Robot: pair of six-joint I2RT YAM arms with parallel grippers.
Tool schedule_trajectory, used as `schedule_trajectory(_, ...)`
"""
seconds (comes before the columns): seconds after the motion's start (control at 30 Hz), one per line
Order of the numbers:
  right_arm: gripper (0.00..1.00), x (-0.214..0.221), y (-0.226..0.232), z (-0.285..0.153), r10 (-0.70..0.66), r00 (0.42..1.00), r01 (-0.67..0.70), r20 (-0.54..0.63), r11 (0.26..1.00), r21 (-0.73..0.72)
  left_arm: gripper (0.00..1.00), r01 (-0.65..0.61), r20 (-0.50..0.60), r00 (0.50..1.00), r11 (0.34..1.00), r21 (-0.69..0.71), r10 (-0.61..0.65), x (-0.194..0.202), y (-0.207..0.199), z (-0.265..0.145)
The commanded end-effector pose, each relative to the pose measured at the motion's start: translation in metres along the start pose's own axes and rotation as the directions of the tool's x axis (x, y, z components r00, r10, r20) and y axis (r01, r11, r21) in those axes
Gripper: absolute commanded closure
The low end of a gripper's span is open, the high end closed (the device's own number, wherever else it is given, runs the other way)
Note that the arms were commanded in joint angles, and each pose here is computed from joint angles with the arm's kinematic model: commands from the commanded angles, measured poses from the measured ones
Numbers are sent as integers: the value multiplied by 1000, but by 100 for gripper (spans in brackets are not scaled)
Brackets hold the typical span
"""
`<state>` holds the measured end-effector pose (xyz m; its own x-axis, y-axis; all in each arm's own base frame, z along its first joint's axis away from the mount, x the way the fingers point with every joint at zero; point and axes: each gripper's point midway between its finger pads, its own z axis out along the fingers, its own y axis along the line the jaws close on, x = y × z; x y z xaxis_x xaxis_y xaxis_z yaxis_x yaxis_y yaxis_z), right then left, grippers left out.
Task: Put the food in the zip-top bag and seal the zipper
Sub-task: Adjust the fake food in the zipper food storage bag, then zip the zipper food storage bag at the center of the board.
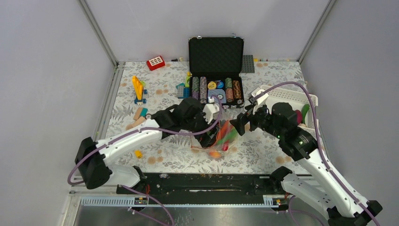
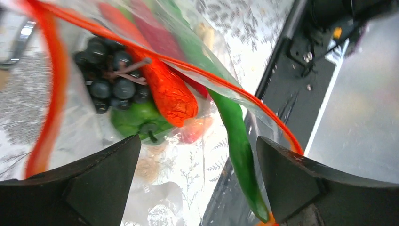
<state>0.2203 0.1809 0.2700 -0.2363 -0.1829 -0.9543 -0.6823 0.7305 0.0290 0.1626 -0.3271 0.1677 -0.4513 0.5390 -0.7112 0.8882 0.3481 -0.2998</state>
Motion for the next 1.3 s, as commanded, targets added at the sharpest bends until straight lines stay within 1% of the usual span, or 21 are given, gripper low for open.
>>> schedule_trajectory(0.0, 0, -17, 8, 3, -22, 998, 26, 66, 998, -61, 2, 56, 243, 970, 980, -190, -9, -64, 10, -54)
schedule_trajectory(0.1, 0, -13, 4, 6, -31, 998, 34, 53, 998, -45, 1, 99, 320, 947, 967, -236, -19, -77, 11, -76)
schedule_trajectory(0.23, 0, -7, -8, 11, 1, 1000, -1, 15, 1000, 2, 1, 184, 409, 911, 941, -282, -56, -92, 17, -99)
schedule_trajectory(0.37, 1, -2, -11, 12, 29, 1000, -29, 5, 999, 19, 1, 357, 484, 857, 883, -306, -179, -104, 44, -109)
schedule_trajectory(0.4, 0, -2, -12, 13, 34, 999, -34, 8, 999, 24, 1, 373, 476, 855, 883, -286, -207, -105, 48, -105)
schedule_trajectory(0.47, 0, -2, -14, 12, 39, 999, -40, 13, 999, 35, 1, 414, 452, 855, 859, -301, -254, -101, 63, -95)
schedule_trajectory(0.57, 0, 0, -16, 12, 44, 999, -45, 14, 998, 48, 1, 489, 419, 846, 794, -361, -330, -83, 91, -87)
schedule_trajectory(0.6, 0, 1, -16, 12, 47, 999, -48, 11, 998, 49, 1, 519, 424, 833, 770, -371, -357, -76, 99, -87)
schedule_trajectory(0.67, 0, 2, -15, 13, 52, 999, -52, 7, 998, 44, 1, 581, 474, 793, 709, -398, -384, -63, 122, -94)
schedule_trajectory(0.73, 0, 2, -15, 16, 58, 998, -58, 10, 997, 42, 1, 626, 505, 758, 678, -386, -412, -53, 139, -101)
schedule_trajectory(0.77, 1, 2, -14, 17, 59, 998, -60, 10, 998, 38, 1, 641, 508, 746, 673, -370, -431, -48, 144, -100)
schedule_trajectory(0.8, 1, 3, -14, 18, 64, 998, -65, 5, 997, 35, 1, 662, 513, 730, 650, -372, -451, -42, 155, -103)
schedule_trajectory(0.9, 0, 4, -12, 20, 73, 997, -73, -3, 997, 23, 1, 688, 504, 713, 628, -364, -488, -32, 176, -96)
schedule_trajectory(0.97, 0, 5, -11, 22, 80, 997, -80, -6, 997, 20, 1, 701, 483, 697, 646, -303, -530, -34, 184, -86)
schedule_trajectory(1.0, 0, 5, -11, 23, 82, 997, -82, -7, 996, 17, 3, 708, 479, 687, 651, -275, -546, -37, 188, -81)
schedule_trajectory(1.03, 0, 5, -11, 24, 83, 996, -83, -9, 996, 15, 8, 713, 472, 679, 656, -246, -562, -39, 192, -75)
schedule_trajectory(1.13, 0, 8, -14, 25, 85, 996, -85, -16, 996, 31, 34, 709, 420, 675, 690, -144, -606, -45, 192, -60)
schedule_trajectory(1.2, 0, 9, -15, 25, 86, 996, -85, -19, 996, 41, 42, 698, 383, 687, 708, -108, -618, -43, 188, -53)
schedule_trajectory(1.23, 0, 9, -15, 25, 86, 996, -85, -18, 996, 41, 45, 698, 366, 689, 709, -104, -625, -39, 187, -50)
schedule_trajectory(1.27, 0, 9, -16, 25, 86, 996, -85, -18, 995, 42, 49, 697, 352, 693, 710, -104, -629, -35, 186, -48)
